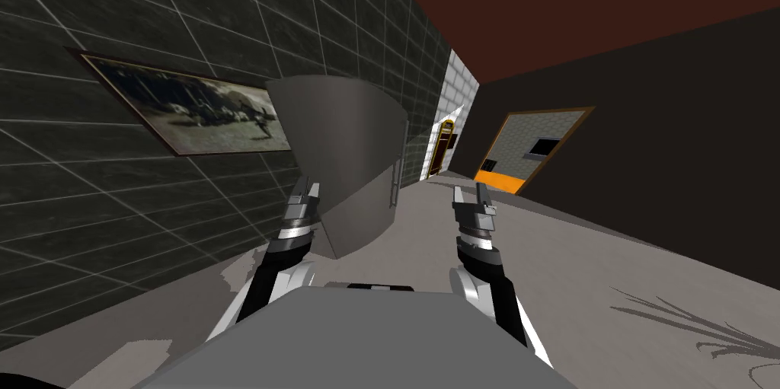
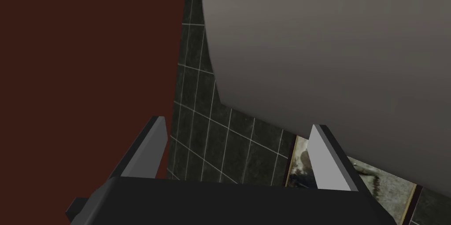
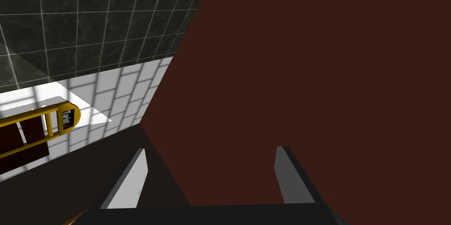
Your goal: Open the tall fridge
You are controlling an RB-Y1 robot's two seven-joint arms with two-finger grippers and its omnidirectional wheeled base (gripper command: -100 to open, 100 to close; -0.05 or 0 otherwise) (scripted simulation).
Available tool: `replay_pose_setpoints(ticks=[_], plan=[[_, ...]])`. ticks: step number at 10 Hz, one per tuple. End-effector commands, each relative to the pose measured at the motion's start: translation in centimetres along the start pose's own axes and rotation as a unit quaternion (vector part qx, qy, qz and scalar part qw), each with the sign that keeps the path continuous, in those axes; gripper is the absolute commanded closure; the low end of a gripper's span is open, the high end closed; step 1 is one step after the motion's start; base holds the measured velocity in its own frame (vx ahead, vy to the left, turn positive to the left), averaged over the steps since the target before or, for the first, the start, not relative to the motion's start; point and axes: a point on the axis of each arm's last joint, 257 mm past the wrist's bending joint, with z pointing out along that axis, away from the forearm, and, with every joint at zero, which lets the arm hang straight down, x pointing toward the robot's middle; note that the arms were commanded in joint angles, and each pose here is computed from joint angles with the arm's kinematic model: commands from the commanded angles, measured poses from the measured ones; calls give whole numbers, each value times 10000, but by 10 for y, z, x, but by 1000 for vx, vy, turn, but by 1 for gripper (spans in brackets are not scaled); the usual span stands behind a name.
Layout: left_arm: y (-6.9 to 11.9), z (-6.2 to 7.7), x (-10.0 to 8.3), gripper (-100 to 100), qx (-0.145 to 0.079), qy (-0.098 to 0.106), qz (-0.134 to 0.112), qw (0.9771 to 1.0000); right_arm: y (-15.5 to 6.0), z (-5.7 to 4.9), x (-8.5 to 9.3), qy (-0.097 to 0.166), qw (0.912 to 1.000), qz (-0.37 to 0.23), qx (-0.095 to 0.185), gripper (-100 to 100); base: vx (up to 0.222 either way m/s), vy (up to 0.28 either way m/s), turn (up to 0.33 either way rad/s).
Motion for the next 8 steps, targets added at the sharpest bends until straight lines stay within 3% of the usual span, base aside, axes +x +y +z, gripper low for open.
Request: replay_pose_setpoints(ticks=[1,2,4,5,8], plan=[[0,0,0,0,0,0,0,10000,0,0,0,0,10000,0,0,0,0,0,0],[4,0,6,-100,-11,200,2,9998,0,0,0,0,10000,0,0,0,9,-8,-56],[13,0,15,-100,-75,467,-62,9989,0,0,0,-1,10000,0,3,0,7,-23,-96],[13,-1,16,-100,-69,504,-46,9987,0,0,0,-1,10000,0,3,0,9,-23,-19],[35,-2,32,-100,-276,922,-252,9950,0,0,0,-1,10000,1,3,0,14,-34,-117]])
